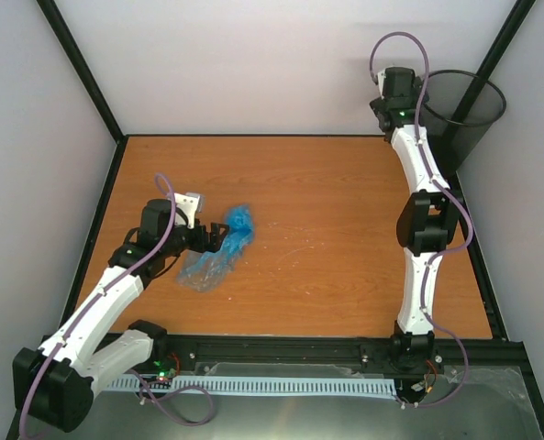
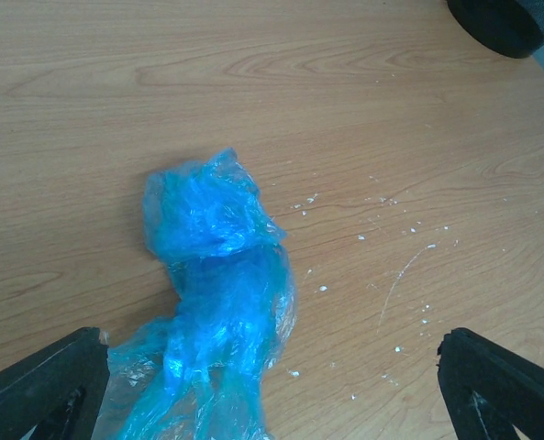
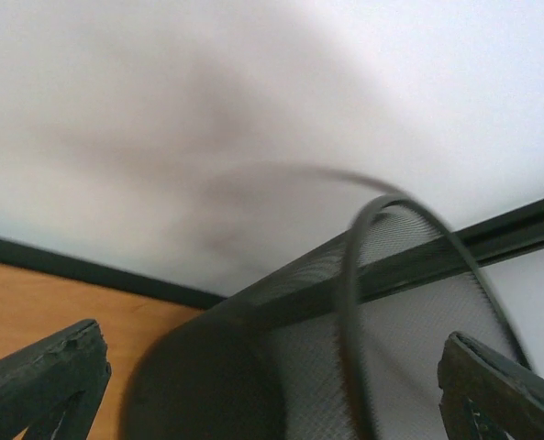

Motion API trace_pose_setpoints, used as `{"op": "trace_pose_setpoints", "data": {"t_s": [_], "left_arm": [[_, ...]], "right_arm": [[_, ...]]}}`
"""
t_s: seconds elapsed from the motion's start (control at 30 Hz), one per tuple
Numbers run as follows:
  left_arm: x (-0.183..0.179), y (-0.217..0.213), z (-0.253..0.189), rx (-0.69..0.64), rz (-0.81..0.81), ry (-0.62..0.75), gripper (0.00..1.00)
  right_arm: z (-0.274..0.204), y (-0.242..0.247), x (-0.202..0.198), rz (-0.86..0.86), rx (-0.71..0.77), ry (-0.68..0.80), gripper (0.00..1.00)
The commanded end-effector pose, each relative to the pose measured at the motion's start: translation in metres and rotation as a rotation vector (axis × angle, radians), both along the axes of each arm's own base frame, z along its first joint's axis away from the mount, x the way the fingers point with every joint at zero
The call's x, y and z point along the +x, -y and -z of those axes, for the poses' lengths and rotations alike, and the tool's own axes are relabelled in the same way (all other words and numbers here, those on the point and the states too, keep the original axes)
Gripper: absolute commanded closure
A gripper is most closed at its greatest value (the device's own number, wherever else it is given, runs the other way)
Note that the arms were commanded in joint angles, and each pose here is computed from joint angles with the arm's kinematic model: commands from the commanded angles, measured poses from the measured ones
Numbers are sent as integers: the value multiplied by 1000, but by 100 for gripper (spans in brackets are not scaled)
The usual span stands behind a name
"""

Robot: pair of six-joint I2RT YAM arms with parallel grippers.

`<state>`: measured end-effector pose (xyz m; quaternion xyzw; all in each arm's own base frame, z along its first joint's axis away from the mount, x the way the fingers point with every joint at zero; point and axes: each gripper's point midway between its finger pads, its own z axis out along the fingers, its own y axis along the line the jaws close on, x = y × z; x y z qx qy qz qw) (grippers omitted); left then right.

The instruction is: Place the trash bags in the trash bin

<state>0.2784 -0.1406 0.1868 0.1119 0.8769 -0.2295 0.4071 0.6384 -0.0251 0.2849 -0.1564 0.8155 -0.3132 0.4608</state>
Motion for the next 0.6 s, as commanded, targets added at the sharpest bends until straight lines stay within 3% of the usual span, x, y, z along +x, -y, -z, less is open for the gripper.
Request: {"op": "trace_pose_setpoints", "data": {"t_s": [0.0,0.33,0.57], "left_arm": [[-1,5,-11,-18,22,31,1],[-1,4,-12,-17,20,34,1],[-1,4,-12,-17,18,32,0]], "right_arm": [[-29,28,13,105,-111,108,1],[4,57,25,161,-73,40,0],[24,53,23,127,-24,-20,6]]}}
